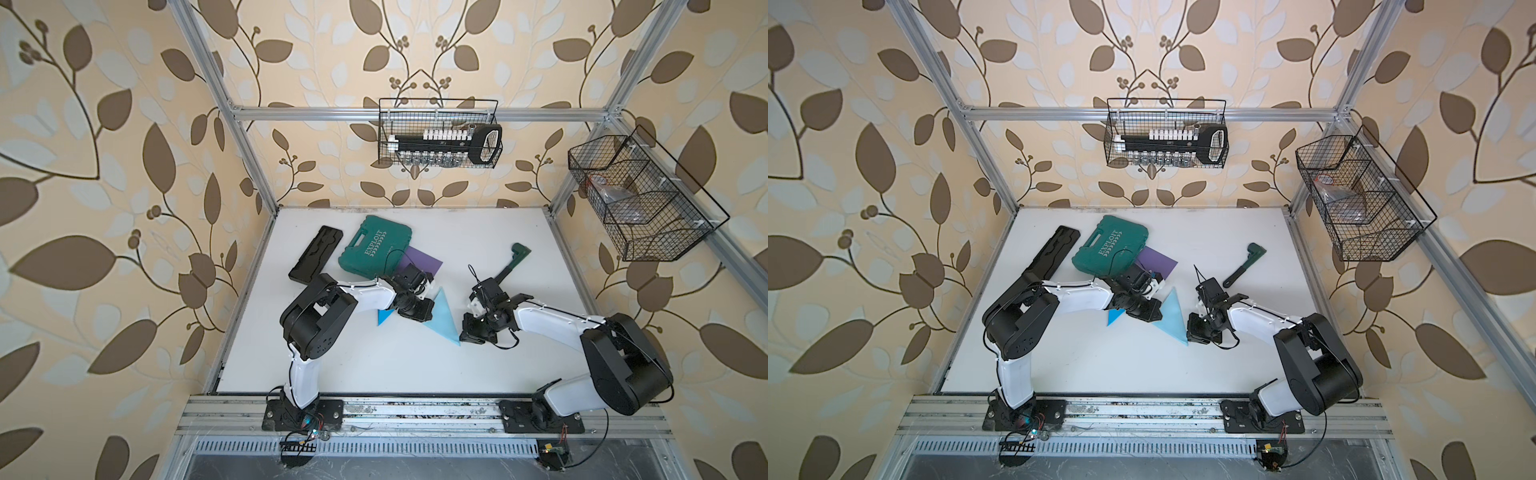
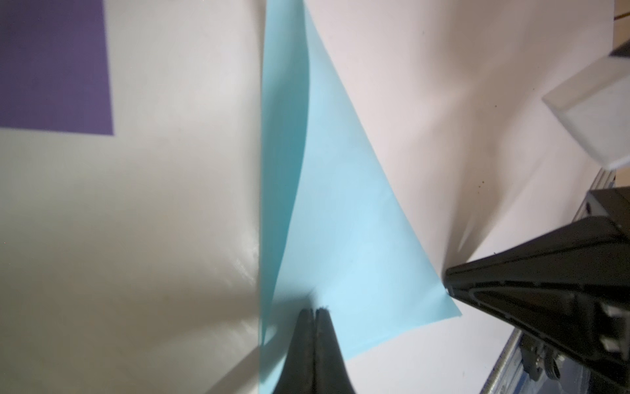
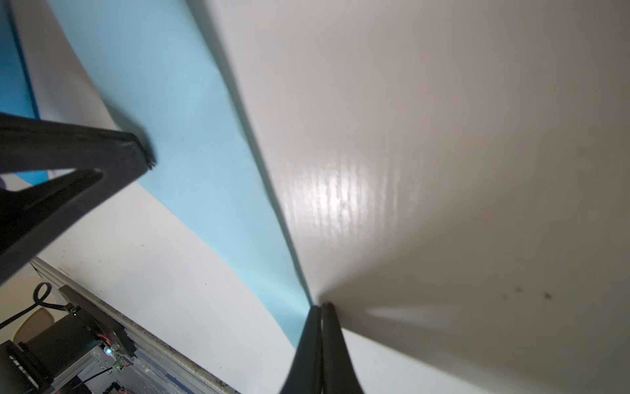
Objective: Fold the square paper diagonally
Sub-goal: Fold the paper at the center of the board.
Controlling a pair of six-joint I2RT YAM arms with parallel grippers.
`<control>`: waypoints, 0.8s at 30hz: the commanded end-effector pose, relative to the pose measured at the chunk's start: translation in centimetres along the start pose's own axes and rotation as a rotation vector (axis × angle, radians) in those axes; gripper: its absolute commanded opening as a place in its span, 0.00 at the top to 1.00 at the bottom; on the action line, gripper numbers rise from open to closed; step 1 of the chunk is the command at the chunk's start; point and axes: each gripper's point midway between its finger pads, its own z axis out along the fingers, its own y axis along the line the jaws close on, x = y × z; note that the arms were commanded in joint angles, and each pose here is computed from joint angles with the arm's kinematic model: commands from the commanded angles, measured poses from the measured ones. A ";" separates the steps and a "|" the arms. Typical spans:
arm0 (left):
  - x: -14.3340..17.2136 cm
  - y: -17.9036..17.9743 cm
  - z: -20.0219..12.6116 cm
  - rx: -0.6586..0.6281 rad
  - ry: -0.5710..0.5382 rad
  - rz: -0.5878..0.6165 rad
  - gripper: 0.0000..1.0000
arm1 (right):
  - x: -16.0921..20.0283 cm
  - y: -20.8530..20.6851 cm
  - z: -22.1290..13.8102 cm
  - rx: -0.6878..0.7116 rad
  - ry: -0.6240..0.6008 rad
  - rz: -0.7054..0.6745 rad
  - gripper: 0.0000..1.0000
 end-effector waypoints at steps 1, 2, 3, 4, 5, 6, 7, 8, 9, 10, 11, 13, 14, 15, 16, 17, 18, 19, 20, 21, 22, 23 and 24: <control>4.3 5.3 1.0 -0.201 0.132 -0.065 1.00 | 2.2 -3.2 0.0 0.122 0.054 0.028 1.00; 4.2 5.3 1.0 -0.202 0.131 -0.064 1.00 | 2.1 -3.1 -0.1 0.120 0.048 0.025 1.00; 4.1 5.3 1.0 -0.200 0.129 -0.064 1.00 | 1.9 -2.8 -0.3 0.110 0.039 0.020 1.00; 4.2 5.3 1.0 -0.201 0.131 -0.063 1.00 | 1.7 -2.5 -0.6 0.098 0.027 0.016 1.00; 4.2 5.2 1.0 -0.199 0.131 -0.061 1.00 | 1.4 -2.0 -1.0 0.079 0.008 0.012 1.00; 4.2 5.3 1.0 -0.199 0.131 -0.062 1.00 | 1.1 -1.4 -1.4 0.056 -0.007 0.006 1.00; 4.2 5.3 1.0 -0.198 0.131 -0.063 1.00 | 0.8 -0.8 -1.8 0.036 -0.019 0.001 1.00; 4.2 5.2 1.0 -0.196 0.133 -0.062 1.00 | 0.5 -0.2 -2.1 0.015 -0.029 -0.001 1.00; 4.1 5.2 1.0 -0.193 0.131 -0.062 1.00 | 0.2 0.4 -2.4 -0.007 -0.038 -0.005 1.00; 4.1 5.1 1.1 -0.191 0.132 -0.061 1.00 | 0.0 0.9 -2.6 -0.024 -0.042 -0.009 1.00; 4.1 5.1 1.1 -0.191 0.132 -0.062 1.00 | -0.2 1.4 -2.7 -0.036 -0.044 -0.012 1.00; 4.1 5.1 1.1 -0.190 0.131 -0.061 1.00 | -0.4 2.2 -2.7 -0.045 -0.042 -0.030 1.00; 4.1 5.1 1.1 -0.189 0.131 -0.059 1.00 | -0.5 2.6 -2.5 -0.050 -0.042 -0.043 1.00; 4.2 5.1 1.0 -0.191 0.131 -0.060 1.00 | -0.5 2.9 -2.3 -0.049 -0.038 -0.054 1.00; 4.2 5.1 1.0 -0.191 0.130 -0.058 1.00 | -0.4 3.3 -2.1 -0.053 -0.032 -0.067 1.00; 4.1 5.1 1.0 -0.191 0.129 -0.057 1.00 | -0.4 3.4 -1.7 -0.048 -0.022 -0.074 1.00; 4.1 5.0 1.0 -0.188 0.129 -0.058 1.00 | -0.4 3.5 -1.4 -0.042 -0.017 -0.080 1.00; 4.1 5.0 1.0 -0.190 0.129 -0.056 1.00 | -0.4 3.6 -1.2 -0.041 -0.014 -0.085 1.00; 4.0 5.0 1.0 -0.190 0.127 -0.056 1.00 | -0.4 3.7 -0.9 -0.039 -0.011 -0.088 1.00; 4.0 5.1 1.0 -0.191 0.129 -0.056 1.00 | -0.5 3.7 -0.7 -0.033 -0.009 -0.089 1.00; 4.0 5.1 0.9 -0.191 0.128 -0.055 1.00 | -0.4 3.5 -0.6 -0.025 -0.006 -0.088 1.00; 4.0 5.1 0.9 -0.192 0.128 -0.055 1.00 | -0.4 3.2 -0.4 -0.011 -0.001 -0.085 1.00; 4.1 5.1 0.9 -0.193 0.129 -0.054 1.00 | -0.3 3.0 -0.2 0.000 0.003 -0.081 1.00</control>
